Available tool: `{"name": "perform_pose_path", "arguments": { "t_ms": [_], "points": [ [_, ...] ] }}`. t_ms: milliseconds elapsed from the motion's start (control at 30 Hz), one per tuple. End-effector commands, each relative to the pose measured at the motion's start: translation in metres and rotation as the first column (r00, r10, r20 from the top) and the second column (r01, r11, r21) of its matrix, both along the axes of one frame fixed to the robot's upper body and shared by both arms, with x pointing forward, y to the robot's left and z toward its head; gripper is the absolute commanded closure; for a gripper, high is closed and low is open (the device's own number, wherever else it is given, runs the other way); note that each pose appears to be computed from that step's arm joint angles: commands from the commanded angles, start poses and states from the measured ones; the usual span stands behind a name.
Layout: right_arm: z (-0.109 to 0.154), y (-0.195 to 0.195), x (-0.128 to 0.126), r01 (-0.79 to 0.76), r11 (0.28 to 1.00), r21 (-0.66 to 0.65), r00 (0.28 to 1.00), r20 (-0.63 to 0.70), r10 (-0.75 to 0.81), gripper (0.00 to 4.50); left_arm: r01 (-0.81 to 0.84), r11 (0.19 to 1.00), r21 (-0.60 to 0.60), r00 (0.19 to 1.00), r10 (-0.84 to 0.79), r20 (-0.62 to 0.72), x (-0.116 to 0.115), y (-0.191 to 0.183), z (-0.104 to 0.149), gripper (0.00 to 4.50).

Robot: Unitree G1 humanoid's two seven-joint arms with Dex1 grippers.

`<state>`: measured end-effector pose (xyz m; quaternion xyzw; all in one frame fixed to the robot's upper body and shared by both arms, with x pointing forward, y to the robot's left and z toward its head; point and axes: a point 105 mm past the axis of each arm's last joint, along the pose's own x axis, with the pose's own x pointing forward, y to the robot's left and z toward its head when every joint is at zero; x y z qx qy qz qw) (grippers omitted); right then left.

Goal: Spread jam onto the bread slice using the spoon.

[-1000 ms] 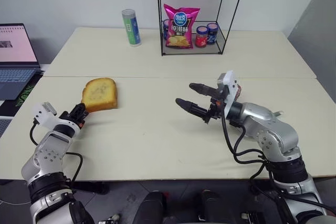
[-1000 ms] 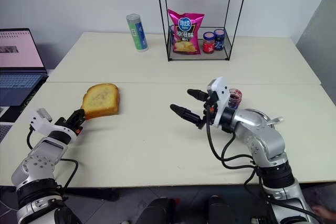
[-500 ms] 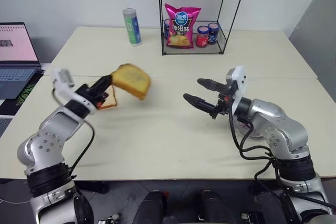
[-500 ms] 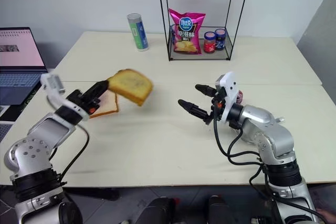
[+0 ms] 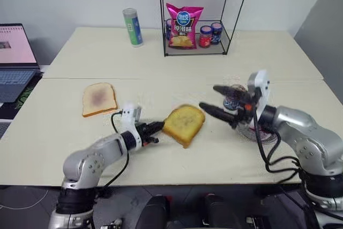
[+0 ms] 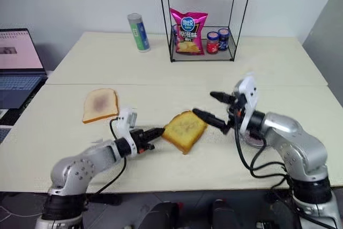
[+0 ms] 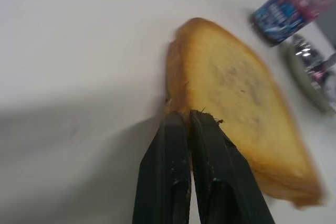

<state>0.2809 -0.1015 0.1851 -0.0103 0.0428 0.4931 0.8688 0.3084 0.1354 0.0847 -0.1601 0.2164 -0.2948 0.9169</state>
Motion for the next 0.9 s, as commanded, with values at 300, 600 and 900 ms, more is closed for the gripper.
{"name": "perform_pose_path", "arguments": {
  "t_ms": [300,600,900],
  "points": [
    [0.003,-0.002,-0.014,0.001,1.0,-0.019,1.0,0.011,-0.001,0.0,-0.128,0.991,0.038,0.979,0.12,0.167,0.045,-0.001,0.022,4.43],
    [0.004,-0.005,-0.012,0.018,1.0,-0.018,1.0,0.017,-0.018,0.0,-0.128,0.991,0.026,0.971,0.12,0.205,0.058,0.01,0.032,4.21],
    [0.003,-0.01,-0.01,0.033,0.999,-0.01,0.999,0.011,-0.033,0.0,0.04,0.998,0.042,0.985,-0.047,0.168,0.035,-0.005,0.027,2.54]
  ]
}}
